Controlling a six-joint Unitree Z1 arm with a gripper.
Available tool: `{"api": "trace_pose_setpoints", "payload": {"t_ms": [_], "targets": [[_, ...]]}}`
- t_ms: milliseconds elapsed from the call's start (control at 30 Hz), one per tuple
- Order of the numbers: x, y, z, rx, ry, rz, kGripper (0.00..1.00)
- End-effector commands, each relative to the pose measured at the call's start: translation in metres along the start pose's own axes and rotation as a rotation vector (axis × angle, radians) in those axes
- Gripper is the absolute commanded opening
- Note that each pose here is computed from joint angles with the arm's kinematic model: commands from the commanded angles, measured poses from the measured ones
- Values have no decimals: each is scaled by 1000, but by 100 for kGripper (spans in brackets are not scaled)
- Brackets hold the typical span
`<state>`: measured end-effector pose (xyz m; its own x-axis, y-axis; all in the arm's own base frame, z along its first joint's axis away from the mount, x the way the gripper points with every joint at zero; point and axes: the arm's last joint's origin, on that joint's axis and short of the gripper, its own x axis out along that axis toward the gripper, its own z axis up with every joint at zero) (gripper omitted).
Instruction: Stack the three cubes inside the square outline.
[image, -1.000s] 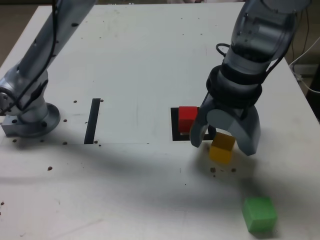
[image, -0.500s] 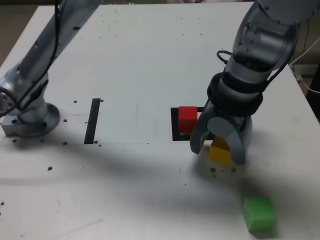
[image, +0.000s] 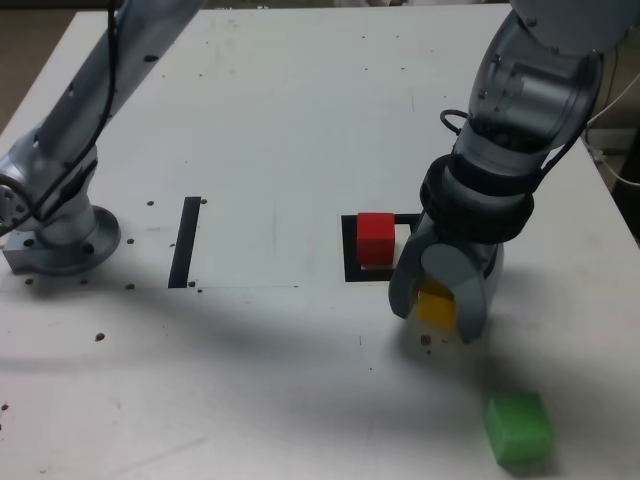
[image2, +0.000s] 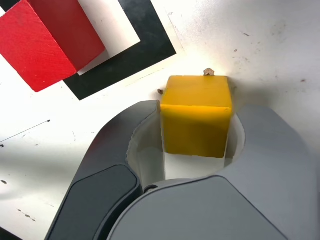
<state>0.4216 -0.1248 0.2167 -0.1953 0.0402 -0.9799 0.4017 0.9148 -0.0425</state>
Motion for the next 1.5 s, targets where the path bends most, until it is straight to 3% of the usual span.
{"api": "trace_pose_setpoints", "payload": {"t_ms": [0,267,533,667,833,1033,1267,1467], "targets": [[0,-1,0,0,-1,-1,30],[-8,-1,-6,-5,-6,17,30],[-52,-1,-39,-60,-41,89,30],[-69,2,-58,-123,-53,103,30],[-78,11,-77,-242,-41,88,30],[-76,23,-84,-345,-31,43,30],[-67,37,-86,-411,-21,-6,30],[-59,48,-90,-429,-7,-23,30]]}}
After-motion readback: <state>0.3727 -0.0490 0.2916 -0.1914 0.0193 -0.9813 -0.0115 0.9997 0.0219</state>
